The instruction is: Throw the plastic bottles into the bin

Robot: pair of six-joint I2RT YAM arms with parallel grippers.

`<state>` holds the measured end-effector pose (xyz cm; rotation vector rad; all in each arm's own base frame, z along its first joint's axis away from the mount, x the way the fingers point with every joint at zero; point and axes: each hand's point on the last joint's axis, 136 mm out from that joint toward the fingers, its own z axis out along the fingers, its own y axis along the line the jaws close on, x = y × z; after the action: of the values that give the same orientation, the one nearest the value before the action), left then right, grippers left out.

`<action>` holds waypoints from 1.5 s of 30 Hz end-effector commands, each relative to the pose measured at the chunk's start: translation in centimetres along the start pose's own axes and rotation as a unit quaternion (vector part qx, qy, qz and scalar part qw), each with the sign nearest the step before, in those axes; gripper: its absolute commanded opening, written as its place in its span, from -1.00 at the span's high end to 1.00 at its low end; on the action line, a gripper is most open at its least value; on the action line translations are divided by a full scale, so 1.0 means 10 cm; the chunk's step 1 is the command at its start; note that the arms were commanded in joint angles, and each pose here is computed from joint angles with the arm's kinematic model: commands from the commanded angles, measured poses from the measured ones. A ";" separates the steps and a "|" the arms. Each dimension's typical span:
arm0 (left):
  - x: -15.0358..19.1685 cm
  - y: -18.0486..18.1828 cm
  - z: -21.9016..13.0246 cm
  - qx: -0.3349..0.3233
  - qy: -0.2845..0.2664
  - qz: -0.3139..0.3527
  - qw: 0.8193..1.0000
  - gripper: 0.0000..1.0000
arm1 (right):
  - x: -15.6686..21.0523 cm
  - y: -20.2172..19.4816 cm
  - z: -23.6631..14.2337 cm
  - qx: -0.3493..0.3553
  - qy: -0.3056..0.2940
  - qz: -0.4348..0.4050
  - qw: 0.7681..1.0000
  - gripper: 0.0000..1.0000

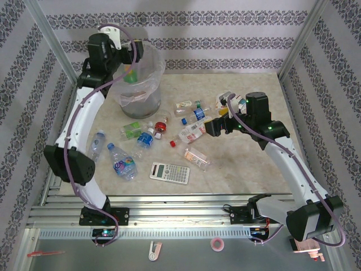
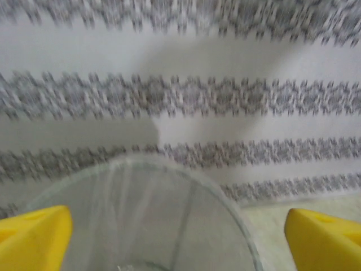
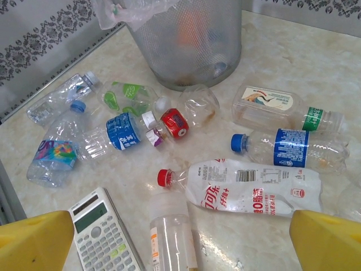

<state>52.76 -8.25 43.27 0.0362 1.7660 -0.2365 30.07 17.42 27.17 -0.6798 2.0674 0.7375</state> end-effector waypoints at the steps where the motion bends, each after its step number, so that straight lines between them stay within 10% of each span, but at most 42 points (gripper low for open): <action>1: -0.51 -0.19 -0.41 0.037 -0.037 -0.035 0.998 -1.00 | 0.00 0.09 -0.03 -0.012 0.000 -0.013 1.000 -0.95; 25: -1.14 -0.67 -1.48 0.151 -0.114 -0.043 0.981 -1.00 | 0.75 0.23 0.25 -0.075 0.145 -0.016 0.986 -0.95; 45: -0.60 -0.78 -1.81 0.165 -0.013 -0.048 0.985 -1.00 | 1.39 0.35 0.64 -0.086 0.288 -0.058 0.952 -0.95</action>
<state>36.74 -11.20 55.00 0.1477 1.6325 -0.5726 23.93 21.50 14.07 -1.1610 2.4536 0.7644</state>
